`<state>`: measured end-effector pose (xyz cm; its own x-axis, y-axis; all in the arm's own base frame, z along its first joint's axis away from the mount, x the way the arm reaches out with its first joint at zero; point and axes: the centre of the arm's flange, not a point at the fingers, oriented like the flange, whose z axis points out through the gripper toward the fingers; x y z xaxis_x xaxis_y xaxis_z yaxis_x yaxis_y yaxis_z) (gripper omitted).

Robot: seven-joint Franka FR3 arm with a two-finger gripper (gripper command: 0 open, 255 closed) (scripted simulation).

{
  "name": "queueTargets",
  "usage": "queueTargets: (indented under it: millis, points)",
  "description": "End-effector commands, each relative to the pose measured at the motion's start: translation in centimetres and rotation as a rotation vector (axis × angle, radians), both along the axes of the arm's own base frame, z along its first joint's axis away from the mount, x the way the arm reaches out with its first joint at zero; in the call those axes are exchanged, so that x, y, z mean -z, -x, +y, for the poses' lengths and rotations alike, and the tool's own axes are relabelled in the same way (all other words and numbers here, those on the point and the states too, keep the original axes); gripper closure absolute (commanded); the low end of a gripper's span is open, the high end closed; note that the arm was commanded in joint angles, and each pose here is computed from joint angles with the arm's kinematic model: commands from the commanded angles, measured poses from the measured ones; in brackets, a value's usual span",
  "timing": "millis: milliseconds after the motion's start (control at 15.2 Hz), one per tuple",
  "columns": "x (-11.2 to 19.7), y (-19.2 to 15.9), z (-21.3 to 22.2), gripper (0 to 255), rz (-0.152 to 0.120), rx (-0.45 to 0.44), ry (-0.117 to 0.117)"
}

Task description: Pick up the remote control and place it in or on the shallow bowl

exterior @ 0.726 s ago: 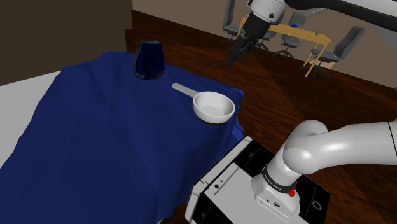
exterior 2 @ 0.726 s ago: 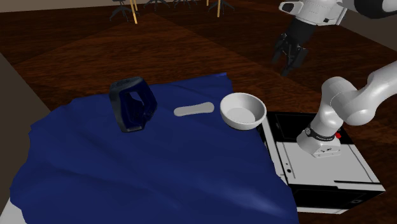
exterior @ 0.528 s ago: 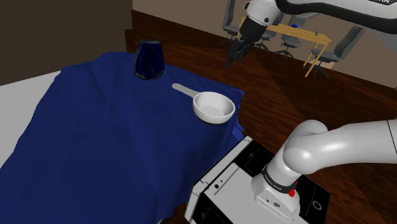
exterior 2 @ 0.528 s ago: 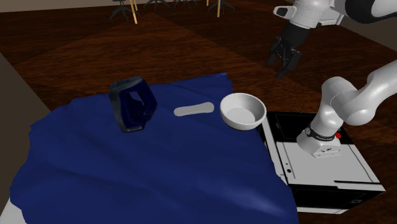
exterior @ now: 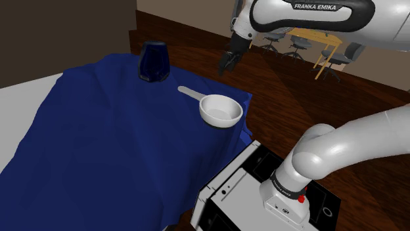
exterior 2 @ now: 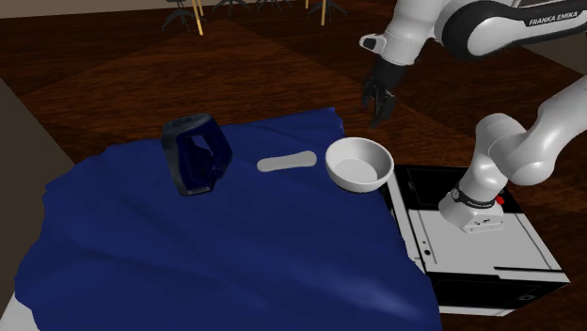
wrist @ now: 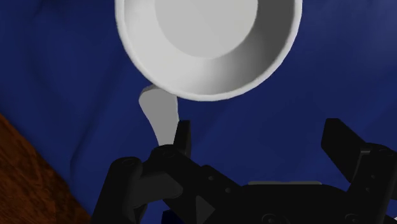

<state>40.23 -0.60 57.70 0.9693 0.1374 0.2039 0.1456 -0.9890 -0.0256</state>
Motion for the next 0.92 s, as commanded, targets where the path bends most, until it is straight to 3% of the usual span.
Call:
queueTargets:
  millis: [0, 858]
  points:
    - [1.9, -2.0, -0.4, 0, 0.004, -0.010, 0.006]
    - [13.0, -14.7, -4.2, 0, 0.035, -0.067, 0.044]
